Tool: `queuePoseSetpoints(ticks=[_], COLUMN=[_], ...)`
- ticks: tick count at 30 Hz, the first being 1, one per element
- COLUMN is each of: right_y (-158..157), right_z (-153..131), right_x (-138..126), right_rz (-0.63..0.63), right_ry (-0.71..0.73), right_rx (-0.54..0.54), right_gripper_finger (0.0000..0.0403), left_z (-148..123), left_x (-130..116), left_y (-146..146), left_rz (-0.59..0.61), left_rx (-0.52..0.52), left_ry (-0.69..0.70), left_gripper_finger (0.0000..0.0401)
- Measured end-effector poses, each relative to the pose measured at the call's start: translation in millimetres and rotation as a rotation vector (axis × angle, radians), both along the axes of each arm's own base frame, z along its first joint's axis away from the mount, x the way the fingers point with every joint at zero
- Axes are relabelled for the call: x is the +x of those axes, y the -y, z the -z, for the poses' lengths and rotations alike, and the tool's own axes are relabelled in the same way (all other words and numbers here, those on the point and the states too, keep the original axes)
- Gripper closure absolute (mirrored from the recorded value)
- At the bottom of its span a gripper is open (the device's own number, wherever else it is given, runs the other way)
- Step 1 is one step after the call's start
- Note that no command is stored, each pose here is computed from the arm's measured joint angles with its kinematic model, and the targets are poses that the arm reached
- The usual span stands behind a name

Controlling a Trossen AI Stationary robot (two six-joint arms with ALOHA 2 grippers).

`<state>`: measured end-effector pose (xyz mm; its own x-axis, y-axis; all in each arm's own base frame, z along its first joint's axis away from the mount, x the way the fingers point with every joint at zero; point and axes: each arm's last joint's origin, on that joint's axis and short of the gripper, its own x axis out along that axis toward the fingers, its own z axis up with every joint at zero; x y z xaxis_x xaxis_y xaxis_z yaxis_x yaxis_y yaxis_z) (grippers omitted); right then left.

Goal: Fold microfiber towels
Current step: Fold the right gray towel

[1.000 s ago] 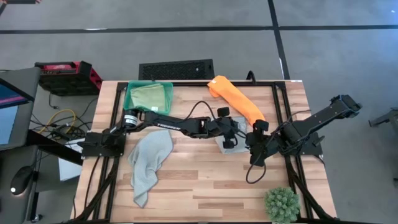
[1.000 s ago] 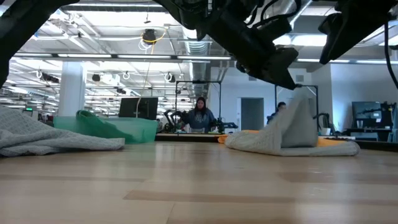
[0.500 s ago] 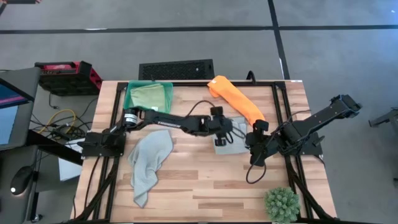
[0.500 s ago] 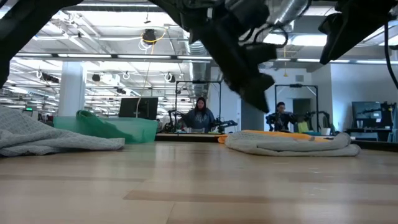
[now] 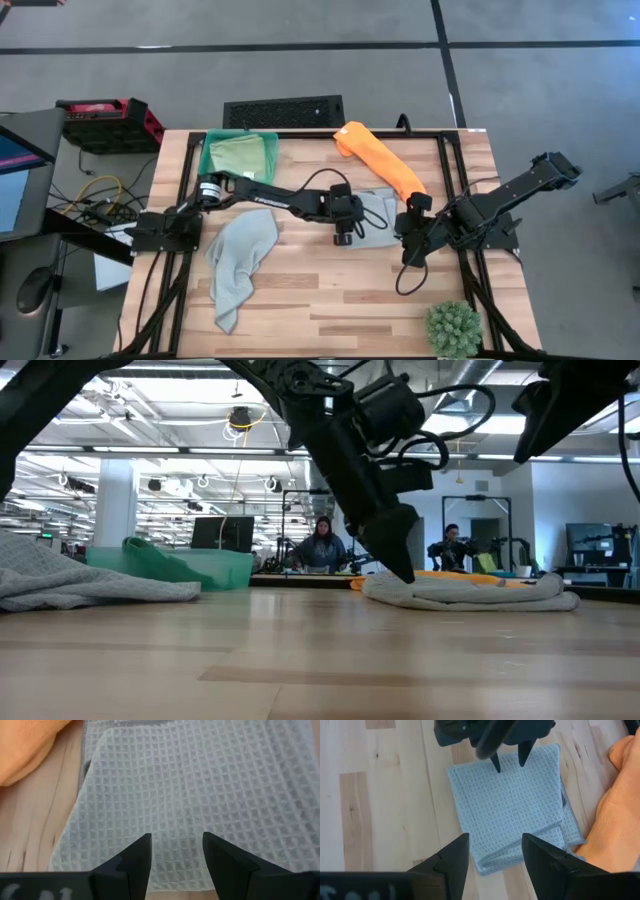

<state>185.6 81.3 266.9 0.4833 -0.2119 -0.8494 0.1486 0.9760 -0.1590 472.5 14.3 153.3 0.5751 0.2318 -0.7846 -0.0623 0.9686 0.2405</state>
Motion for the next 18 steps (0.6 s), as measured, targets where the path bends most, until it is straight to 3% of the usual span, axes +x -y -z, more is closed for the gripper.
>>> queuePoseSetpoints(ticks=[8,18], right_y=[0.0,-0.2], right_z=[-0.1,-0.3], right_x=[0.1,0.2], right_rz=[0.000,-0.001], right_ry=[0.001,0.003], right_rx=[0.001,0.005], right_gripper_finger=[0.0198,0.0198], left_z=[0.7,21.8], left_x=[-1.2,-3.5], left_y=[-0.8,-0.5], left_rz=[-0.035,-0.073], left_rx=[0.003,-0.018], left_ry=[-0.008,-0.092], left_gripper_finger=[0.0232,0.0232])
